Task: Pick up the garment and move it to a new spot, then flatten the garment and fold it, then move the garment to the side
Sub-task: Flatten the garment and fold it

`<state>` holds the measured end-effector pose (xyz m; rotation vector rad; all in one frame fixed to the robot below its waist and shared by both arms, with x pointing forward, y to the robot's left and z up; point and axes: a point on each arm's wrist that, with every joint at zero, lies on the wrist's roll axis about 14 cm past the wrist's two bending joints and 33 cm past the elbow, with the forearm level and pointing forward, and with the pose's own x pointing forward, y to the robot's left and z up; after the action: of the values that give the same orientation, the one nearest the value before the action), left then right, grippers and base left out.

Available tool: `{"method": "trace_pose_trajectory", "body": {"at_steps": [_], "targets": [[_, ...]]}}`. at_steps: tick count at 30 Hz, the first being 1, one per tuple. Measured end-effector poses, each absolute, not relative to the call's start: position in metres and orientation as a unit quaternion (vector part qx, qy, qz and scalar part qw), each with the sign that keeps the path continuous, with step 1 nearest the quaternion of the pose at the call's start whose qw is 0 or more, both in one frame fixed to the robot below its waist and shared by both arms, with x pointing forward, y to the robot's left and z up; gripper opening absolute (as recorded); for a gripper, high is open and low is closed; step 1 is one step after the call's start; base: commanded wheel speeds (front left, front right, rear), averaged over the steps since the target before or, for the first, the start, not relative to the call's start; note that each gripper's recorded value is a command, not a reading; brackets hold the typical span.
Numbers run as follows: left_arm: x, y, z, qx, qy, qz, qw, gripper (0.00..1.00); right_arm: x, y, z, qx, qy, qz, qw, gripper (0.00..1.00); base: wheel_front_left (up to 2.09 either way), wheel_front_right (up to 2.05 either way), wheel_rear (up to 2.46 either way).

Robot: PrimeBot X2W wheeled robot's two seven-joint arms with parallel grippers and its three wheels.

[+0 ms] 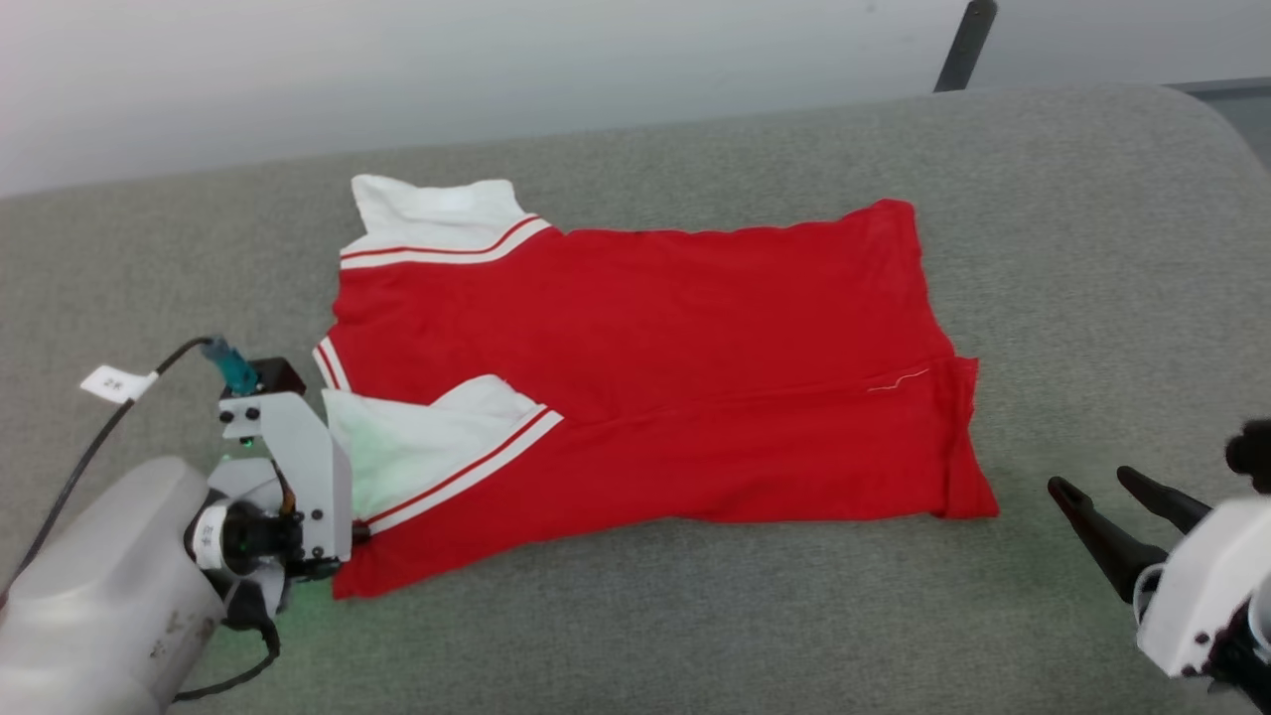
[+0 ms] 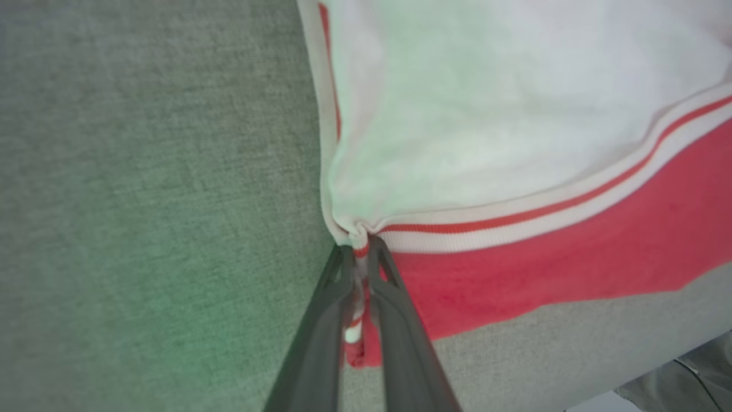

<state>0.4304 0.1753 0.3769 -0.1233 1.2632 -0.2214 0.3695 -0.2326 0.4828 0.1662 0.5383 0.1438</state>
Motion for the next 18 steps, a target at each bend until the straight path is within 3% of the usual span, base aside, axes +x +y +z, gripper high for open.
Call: {"method": "trace_pose_trajectory", "body": {"at_steps": [18], "targets": [[0.445,0.169,0.372,-0.082,0.576,-0.112,0.806,0.00,0.410,-0.204,0.401,0.060,0.450,0.103,0.885,1.00,0.00,0.00,0.00]]}}
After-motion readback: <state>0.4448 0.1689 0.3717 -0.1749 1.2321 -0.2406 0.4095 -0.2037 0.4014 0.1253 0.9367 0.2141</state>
